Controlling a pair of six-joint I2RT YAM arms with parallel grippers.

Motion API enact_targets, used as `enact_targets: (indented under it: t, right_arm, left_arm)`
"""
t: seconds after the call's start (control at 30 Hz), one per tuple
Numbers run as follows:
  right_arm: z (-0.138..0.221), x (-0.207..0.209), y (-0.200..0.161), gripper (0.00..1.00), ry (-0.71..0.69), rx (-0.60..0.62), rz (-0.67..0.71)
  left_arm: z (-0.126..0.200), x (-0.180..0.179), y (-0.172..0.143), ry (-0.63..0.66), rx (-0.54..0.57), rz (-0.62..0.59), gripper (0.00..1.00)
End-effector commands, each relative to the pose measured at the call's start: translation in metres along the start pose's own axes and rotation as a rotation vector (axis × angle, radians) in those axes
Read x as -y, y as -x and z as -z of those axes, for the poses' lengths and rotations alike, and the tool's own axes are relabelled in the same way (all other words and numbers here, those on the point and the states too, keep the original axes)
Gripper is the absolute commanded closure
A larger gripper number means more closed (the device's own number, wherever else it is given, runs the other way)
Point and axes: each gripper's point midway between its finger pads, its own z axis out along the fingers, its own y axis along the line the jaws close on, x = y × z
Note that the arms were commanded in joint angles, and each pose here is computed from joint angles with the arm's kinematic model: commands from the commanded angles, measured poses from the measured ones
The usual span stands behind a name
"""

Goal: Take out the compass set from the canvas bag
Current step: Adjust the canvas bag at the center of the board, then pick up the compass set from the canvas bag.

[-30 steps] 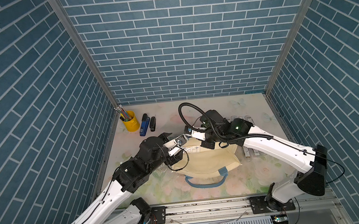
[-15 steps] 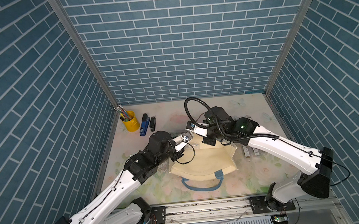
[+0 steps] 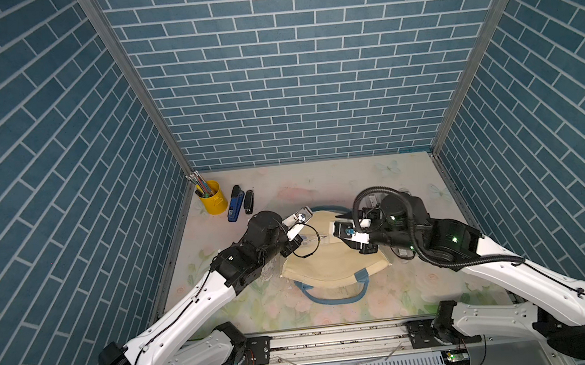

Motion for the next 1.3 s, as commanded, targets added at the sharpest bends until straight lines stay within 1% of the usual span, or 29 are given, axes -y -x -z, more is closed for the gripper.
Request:
enact_targets:
  t: [0.0,0.07,0.17,0.23,0.3,0.43,0.57,0.67,0.77,0.87,1.0,1.2,1.27]
  right_arm:
    - [-0.031,-0.036,-0.009,0.55,0.09,0.017,0.107]
    - [-0.054,-0.054,-0.034,0.56,0.09,-0.02,0.147]
    - [-0.086,-0.062,-0.075,0.57,0.034,-0.098,0.178]
    - [-0.102,-0.065,-0.101,0.58,0.036,-0.147,0.146]
    - [-0.115,-0.068,-0.119,0.59,0.049,-0.183,0.117]
    - [-0.147,-0.071,-0.152,0.58,0.048,-0.297,0.128]
    - [-0.177,-0.063,-0.168,0.55,-0.004,-0.35,0.15]
    - [-0.195,-0.05,-0.173,0.54,-0.064,-0.384,0.171]
    - [-0.205,-0.037,-0.176,0.54,-0.127,-0.415,0.187]
    - [-0.21,-0.028,-0.177,0.52,-0.158,-0.442,0.199]
    - [-0.218,-0.032,-0.178,0.47,-0.144,-0.435,0.184]
    - [-0.235,-0.058,-0.211,0.38,-0.063,-0.493,0.087]
    - [-0.239,-0.062,-0.223,0.36,-0.046,-0.526,0.051]
  left_arm:
    - [0.001,-0.008,0.014,0.002,0.052,0.052,1.0]
    - [0.004,-0.008,0.015,-0.003,0.064,0.038,1.0]
    - [0.009,-0.011,0.02,0.005,0.099,0.03,1.0]
    - [0.014,-0.011,0.028,-0.005,0.133,0.031,1.0]
    - [0.019,-0.01,0.034,-0.02,0.158,0.033,1.0]
    - [0.026,-0.004,0.042,-0.062,0.196,0.051,1.0]
    - [0.028,0.004,0.043,-0.108,0.21,0.059,1.0]
    - [0.028,0.01,0.045,-0.144,0.217,0.065,1.0]
    - [0.028,0.013,0.046,-0.166,0.222,0.073,1.0]
    - [0.026,0.016,0.045,-0.177,0.222,0.076,1.0]
    - [0.023,0.02,0.043,-0.192,0.221,0.078,1.0]
    - [0.023,0.021,0.042,-0.196,0.22,0.078,1.0]
    - [0.023,0.021,0.041,-0.198,0.215,0.081,1.0]
